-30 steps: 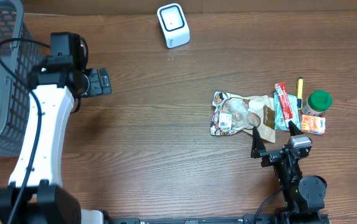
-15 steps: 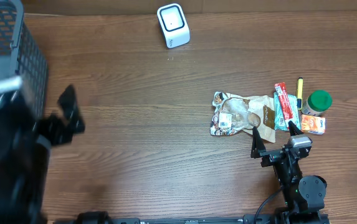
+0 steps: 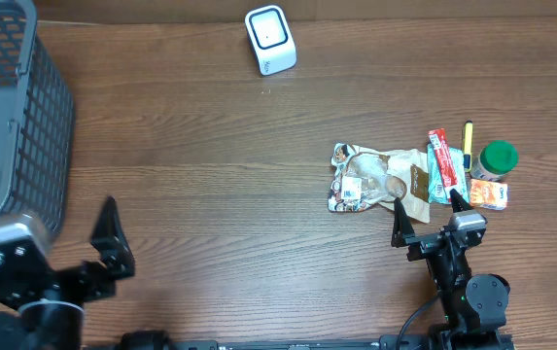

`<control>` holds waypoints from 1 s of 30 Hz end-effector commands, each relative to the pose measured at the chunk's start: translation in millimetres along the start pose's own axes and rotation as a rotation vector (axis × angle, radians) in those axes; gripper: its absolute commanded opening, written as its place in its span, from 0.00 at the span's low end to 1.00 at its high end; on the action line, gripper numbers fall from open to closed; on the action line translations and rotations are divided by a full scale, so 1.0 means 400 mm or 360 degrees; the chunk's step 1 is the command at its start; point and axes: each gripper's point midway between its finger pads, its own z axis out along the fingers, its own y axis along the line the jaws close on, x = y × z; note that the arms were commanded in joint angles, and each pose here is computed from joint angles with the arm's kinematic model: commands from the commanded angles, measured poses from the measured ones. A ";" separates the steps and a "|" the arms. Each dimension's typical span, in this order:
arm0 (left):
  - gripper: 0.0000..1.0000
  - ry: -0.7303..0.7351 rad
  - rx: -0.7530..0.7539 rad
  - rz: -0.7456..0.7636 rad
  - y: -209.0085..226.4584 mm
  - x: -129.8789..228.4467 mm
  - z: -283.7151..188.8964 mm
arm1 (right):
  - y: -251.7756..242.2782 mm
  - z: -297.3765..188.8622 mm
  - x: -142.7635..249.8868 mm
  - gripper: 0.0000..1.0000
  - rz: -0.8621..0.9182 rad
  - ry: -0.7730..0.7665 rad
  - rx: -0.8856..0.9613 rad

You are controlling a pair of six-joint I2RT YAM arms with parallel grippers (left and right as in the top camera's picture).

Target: Scan the item barcode

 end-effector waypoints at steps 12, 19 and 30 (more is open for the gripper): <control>1.00 -0.0680 0.0163 -0.0236 0.002 0.017 0.001 | -0.006 0.000 0.004 1.00 0.0010 -0.0009 0.0020; 1.00 -0.1299 0.0413 -0.0322 -0.026 -0.072 -0.092 | -0.006 0.000 0.004 1.00 0.0010 -0.0009 0.0020; 1.00 -0.1348 0.0494 -0.0293 -0.042 0.033 0.044 | -0.006 0.000 0.004 1.00 0.0010 -0.0009 0.0020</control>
